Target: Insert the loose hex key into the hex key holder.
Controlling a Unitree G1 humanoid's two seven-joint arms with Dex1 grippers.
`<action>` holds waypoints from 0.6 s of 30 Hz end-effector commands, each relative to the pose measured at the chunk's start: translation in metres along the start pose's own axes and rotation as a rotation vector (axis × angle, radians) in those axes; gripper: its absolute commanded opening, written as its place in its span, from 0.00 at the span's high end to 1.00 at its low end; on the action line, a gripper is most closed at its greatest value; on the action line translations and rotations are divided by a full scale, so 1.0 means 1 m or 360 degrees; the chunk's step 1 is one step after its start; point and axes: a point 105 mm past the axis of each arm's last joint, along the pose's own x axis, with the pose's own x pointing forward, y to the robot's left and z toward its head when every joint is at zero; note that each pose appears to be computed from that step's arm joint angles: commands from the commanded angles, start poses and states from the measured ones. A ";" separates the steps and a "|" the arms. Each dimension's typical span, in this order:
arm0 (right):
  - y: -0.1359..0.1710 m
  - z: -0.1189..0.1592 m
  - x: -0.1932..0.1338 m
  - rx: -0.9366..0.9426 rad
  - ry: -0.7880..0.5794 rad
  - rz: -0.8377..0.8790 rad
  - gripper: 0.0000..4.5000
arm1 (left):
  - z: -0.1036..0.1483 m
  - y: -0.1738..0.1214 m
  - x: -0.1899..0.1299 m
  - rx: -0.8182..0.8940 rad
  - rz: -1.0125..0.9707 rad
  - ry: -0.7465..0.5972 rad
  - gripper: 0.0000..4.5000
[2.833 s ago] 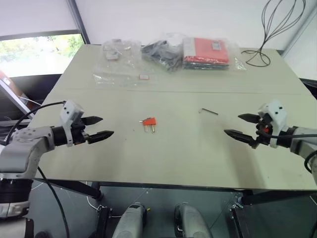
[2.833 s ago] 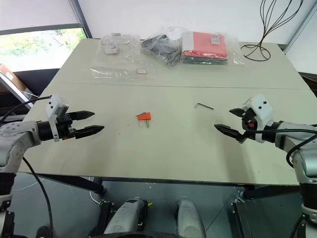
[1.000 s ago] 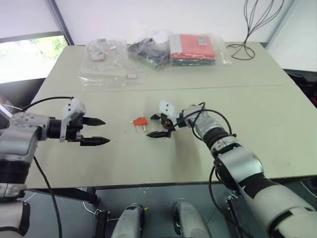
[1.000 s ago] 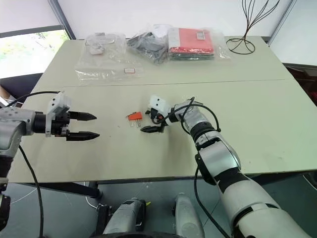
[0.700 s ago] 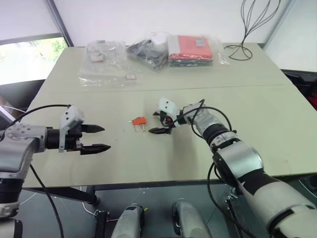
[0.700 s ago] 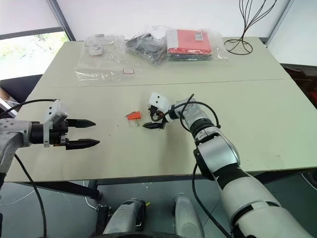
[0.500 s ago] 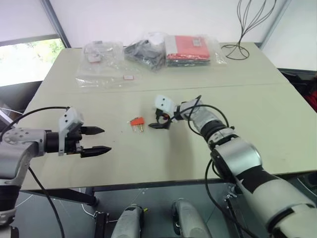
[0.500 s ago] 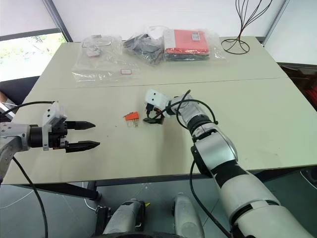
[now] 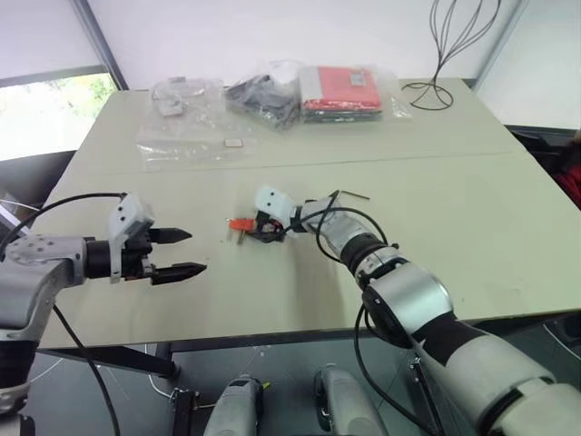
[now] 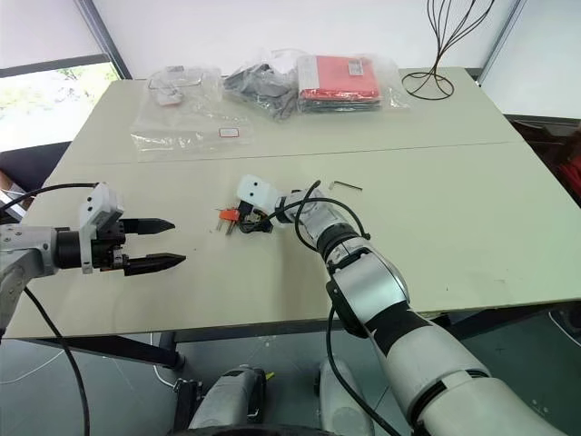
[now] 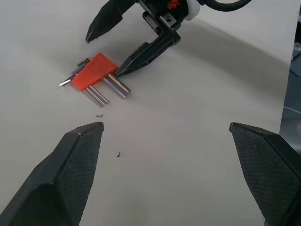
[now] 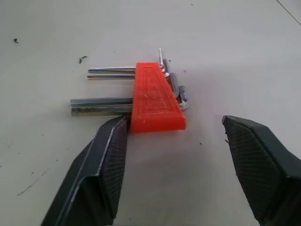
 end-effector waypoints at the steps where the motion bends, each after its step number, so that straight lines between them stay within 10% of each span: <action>1: 0.003 -0.009 0.000 0.0091 0.0034 0.0012 0.29 | 0.012 0.000 -0.003 0.0056 0.0031 -0.0060 0.00; 9: 0.008 -0.016 0.001 0.0095 0.0046 0.0032 0.29 | 0.014 0.008 -0.001 0.0054 0.0083 -0.0090 0.00; 14: 0.009 -0.016 0.002 0.0080 0.0047 0.0028 0.78 | 0.016 0.014 0.000 0.0061 0.0110 -0.0104 0.00; 18: 0.007 -0.016 0.002 0.0071 0.0053 0.0002 0.77 | 0.016 0.016 0.000 0.0068 0.0126 -0.0105 0.00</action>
